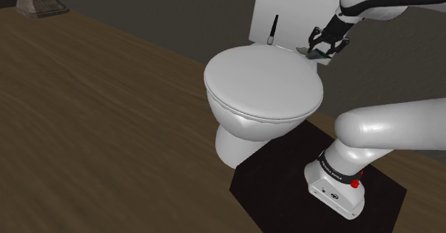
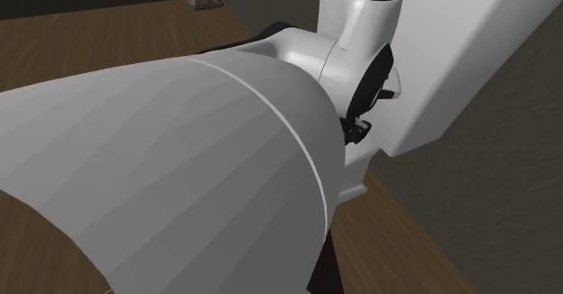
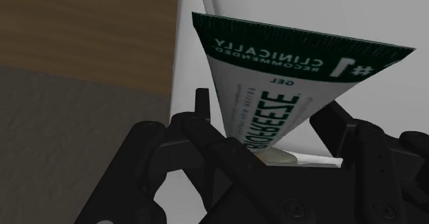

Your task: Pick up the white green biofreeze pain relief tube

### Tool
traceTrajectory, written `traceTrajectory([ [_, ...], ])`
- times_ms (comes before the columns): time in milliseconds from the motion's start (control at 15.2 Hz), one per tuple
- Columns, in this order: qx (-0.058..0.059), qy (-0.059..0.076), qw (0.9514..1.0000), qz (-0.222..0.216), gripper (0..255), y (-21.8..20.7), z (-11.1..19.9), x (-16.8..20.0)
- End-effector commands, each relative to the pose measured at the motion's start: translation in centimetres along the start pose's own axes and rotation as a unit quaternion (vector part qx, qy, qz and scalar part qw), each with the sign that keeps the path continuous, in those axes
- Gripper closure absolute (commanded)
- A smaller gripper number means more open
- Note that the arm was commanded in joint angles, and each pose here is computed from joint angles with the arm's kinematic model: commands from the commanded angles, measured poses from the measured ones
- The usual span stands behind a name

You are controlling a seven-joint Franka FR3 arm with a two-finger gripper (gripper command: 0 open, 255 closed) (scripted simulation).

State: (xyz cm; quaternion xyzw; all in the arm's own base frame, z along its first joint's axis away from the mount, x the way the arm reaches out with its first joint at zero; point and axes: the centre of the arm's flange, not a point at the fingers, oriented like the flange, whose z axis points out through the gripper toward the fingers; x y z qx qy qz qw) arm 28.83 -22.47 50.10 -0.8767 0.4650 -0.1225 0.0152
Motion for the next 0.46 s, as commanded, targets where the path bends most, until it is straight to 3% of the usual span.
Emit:
traceTrajectory([
  [0,0.000,0.000,1.0000,0.000,255,-0.1,-1.1,0.2],
  [396,0.000,0.000,1.0000,0.000,255,-0.4,-3.2,0.7],
])
